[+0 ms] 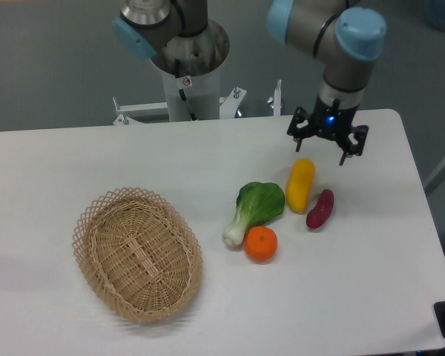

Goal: Pick up the mango from the table
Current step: 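Move the open gripper over the yellow mango and lower it, then lower the gripper around the yellow mango and close on it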

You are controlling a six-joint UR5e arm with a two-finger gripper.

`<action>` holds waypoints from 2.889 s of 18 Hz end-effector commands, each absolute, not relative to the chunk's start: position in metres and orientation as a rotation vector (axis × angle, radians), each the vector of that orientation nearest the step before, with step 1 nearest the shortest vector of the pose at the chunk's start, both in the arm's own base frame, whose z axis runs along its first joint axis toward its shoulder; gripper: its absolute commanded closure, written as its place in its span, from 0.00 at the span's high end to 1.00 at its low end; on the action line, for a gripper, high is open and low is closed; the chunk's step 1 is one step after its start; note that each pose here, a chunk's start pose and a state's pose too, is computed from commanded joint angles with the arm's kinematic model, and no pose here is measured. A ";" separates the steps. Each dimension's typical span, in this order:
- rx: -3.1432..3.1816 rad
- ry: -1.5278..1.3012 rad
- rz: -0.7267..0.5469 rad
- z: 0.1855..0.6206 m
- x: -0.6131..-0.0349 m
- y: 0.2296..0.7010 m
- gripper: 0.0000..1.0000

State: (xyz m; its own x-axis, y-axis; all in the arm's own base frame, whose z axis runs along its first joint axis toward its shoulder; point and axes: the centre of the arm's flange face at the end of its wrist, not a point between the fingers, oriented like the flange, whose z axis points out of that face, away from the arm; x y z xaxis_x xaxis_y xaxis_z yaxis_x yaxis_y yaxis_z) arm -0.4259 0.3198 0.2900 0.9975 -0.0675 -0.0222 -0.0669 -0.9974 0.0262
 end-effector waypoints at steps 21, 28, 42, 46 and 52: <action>3.030 -0.150 -0.189 0.218 -0.426 0.320 1.00; 3.024 -0.150 -0.155 0.204 -0.421 0.320 1.00; 3.026 -0.158 -0.167 0.208 -0.425 0.322 0.30; 3.027 -0.169 -0.180 0.212 -0.427 0.323 0.24; 3.050 -0.230 -0.277 0.271 -0.445 0.314 0.24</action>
State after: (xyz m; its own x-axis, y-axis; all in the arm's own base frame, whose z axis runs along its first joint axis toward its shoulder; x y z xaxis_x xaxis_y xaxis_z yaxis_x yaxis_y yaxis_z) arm -0.4453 0.3138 0.2710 0.9726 -0.1547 -0.1734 -0.1420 -0.9863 0.0838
